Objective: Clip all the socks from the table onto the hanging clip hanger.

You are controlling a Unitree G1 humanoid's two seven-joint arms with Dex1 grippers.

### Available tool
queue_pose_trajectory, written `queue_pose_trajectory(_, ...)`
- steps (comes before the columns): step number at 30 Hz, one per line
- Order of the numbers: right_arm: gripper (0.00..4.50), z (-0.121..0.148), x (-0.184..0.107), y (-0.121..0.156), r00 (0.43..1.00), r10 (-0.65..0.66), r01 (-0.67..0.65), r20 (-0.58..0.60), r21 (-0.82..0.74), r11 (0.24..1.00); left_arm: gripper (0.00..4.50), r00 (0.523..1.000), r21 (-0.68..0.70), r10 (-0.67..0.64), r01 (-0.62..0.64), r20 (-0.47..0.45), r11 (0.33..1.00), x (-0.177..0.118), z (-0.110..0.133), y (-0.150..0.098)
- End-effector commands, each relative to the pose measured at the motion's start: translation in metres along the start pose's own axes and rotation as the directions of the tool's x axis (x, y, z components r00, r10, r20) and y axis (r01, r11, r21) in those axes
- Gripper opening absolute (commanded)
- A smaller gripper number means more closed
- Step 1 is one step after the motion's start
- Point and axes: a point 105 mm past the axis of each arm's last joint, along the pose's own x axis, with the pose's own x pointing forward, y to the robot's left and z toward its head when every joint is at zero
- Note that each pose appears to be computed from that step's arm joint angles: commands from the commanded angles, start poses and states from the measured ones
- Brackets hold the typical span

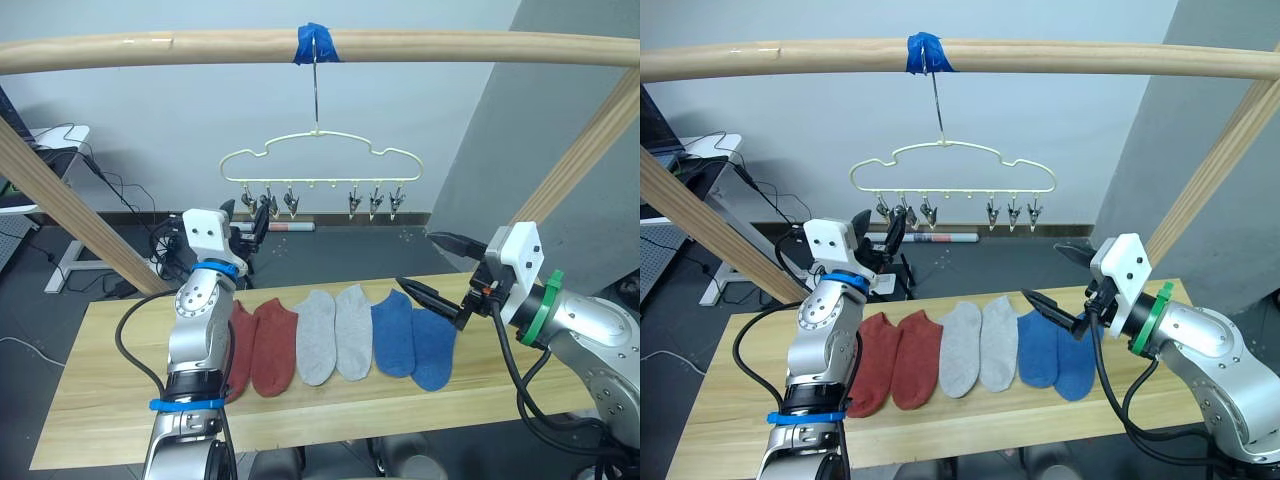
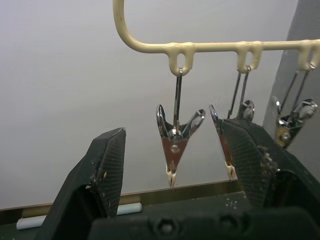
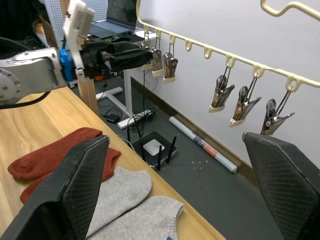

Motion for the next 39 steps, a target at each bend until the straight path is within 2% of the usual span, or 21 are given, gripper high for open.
queue_pose_trajectory(1,4.50,0.009,-0.003,0.002,1.000,0.001,-0.001,0.026,-0.032,0.999,3.38,0.999,0.019,0.005,-0.006,0.036,1.000,-0.003,0.013,0.001)
queue_pose_trajectory(7,4.50,0.009,-0.001,0.002,1.000,0.010,-0.009,0.030,-0.034,0.999,3.38,1.000,0.022,0.018,-0.018,0.011,1.000,0.002,0.008,0.002)
queue_pose_trajectory(10,4.50,0.010,0.000,0.002,0.999,0.011,-0.010,0.032,-0.037,0.999,2.90,1.000,0.028,0.014,-0.015,0.012,0.999,0.005,0.009,0.001)
queue_pose_trajectory(12,4.50,0.010,0.000,0.002,0.999,0.011,-0.010,0.032,-0.037,0.999,2.38,1.000,0.036,0.011,-0.012,0.011,0.999,0.006,0.009,0.001)
queue_pose_trajectory(39,4.50,0.011,0.004,0.009,0.997,0.059,-0.058,0.041,-0.028,0.998,2.38,0.998,0.042,-0.005,0.003,0.064,0.999,0.018,0.023,-0.004)
